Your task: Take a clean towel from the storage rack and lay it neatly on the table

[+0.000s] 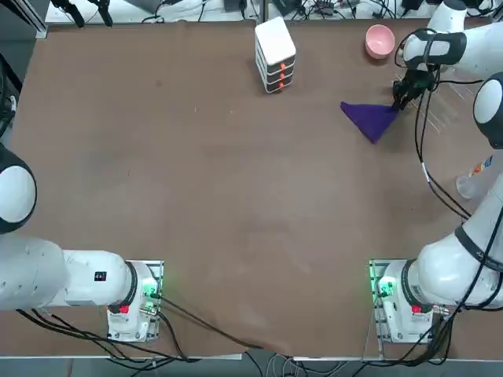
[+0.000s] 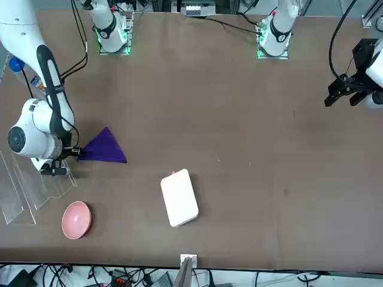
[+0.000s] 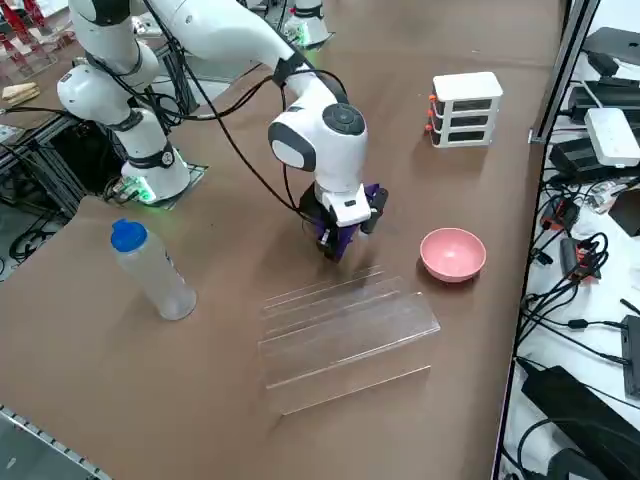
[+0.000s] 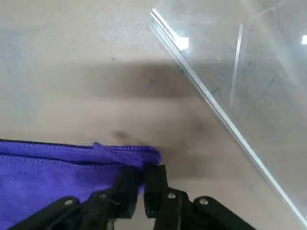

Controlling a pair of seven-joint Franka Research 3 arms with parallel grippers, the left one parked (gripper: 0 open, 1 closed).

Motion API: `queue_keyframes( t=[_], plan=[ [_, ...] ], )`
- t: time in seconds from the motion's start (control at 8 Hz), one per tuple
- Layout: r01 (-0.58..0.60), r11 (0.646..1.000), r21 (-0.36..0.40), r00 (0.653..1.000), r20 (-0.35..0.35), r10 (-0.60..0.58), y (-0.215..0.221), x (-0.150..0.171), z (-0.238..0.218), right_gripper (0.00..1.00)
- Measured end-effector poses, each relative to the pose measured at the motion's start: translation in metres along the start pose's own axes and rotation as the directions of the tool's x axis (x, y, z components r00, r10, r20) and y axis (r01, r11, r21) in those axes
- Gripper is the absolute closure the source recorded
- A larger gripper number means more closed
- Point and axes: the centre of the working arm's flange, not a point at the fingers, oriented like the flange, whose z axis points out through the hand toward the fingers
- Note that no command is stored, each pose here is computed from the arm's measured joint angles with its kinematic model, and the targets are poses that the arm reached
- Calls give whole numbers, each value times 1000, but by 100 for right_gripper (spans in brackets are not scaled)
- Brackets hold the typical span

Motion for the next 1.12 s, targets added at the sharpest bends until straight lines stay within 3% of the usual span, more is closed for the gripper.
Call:
queue_keyframes(
  t=[0.25,0.75,1.12],
  plan=[
    [7,1000,0,1000,-7,-7,-4,1,-4,93],
    [28,1000,4,1000,-11,-28,-18,0,-24,98],
    [67,998,11,997,31,-67,-44,-3,-27,98]
  ],
)
